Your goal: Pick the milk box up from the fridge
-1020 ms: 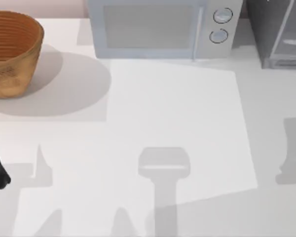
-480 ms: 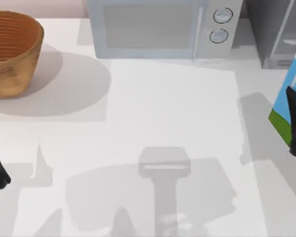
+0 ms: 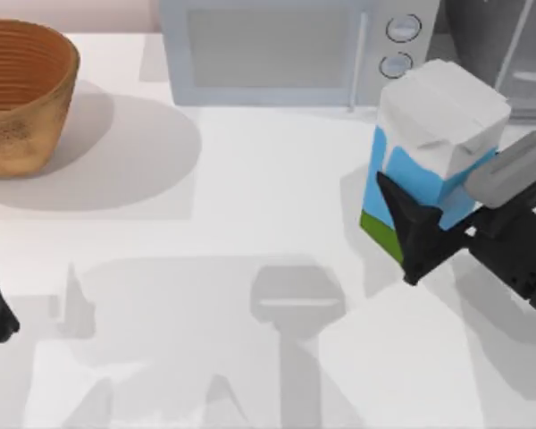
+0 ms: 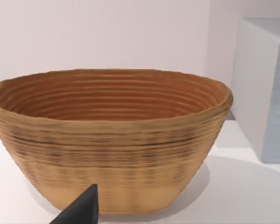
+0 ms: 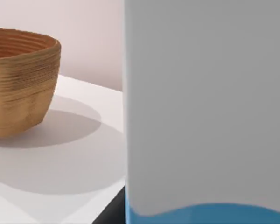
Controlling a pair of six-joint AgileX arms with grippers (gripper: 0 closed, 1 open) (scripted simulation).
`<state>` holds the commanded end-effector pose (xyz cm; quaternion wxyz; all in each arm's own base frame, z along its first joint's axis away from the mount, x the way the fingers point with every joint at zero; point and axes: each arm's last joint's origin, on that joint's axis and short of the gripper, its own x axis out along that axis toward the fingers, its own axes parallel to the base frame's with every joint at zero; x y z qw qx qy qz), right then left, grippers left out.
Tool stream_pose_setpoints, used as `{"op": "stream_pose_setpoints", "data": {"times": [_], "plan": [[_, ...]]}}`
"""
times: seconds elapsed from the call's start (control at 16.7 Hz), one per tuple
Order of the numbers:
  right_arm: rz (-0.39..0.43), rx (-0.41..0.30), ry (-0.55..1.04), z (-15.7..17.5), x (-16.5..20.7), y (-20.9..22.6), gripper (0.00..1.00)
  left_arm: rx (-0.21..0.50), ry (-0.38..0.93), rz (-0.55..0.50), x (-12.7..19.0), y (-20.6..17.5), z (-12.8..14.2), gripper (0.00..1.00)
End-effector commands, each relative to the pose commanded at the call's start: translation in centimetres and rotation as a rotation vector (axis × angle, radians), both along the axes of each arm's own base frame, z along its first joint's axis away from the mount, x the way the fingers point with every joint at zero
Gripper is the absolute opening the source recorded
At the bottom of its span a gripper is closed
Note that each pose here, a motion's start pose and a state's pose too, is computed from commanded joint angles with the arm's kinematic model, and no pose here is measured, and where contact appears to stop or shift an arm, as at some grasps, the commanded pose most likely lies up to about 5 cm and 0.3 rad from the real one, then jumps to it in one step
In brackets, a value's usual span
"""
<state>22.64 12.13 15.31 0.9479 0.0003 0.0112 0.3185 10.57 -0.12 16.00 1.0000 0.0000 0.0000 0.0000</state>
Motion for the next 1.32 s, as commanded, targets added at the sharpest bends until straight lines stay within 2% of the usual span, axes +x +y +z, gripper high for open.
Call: {"op": "stream_pose_setpoints", "data": {"times": [0.18,0.36,0.78,1.32], "plan": [[0.072,0.004,-0.01,-1.7,0.7,2.0,0.0,0.0,0.0,0.0,0.0,0.0,0.0,1.0],[0.11,0.008,-0.021,-2.6,0.9,3.1,0.0,0.0,0.0,0.0,0.0,0.0,0.0,1.0],[0.108,0.005,-0.015,-2.9,1.1,3.2,0.0,0.0,0.0,0.0,0.0,0.0,0.0,1.0],[0.113,0.008,-0.021,-6.2,4.7,6.8,0.0,0.0,0.0,0.0,0.0,0.0,0.0,1.0]]}}
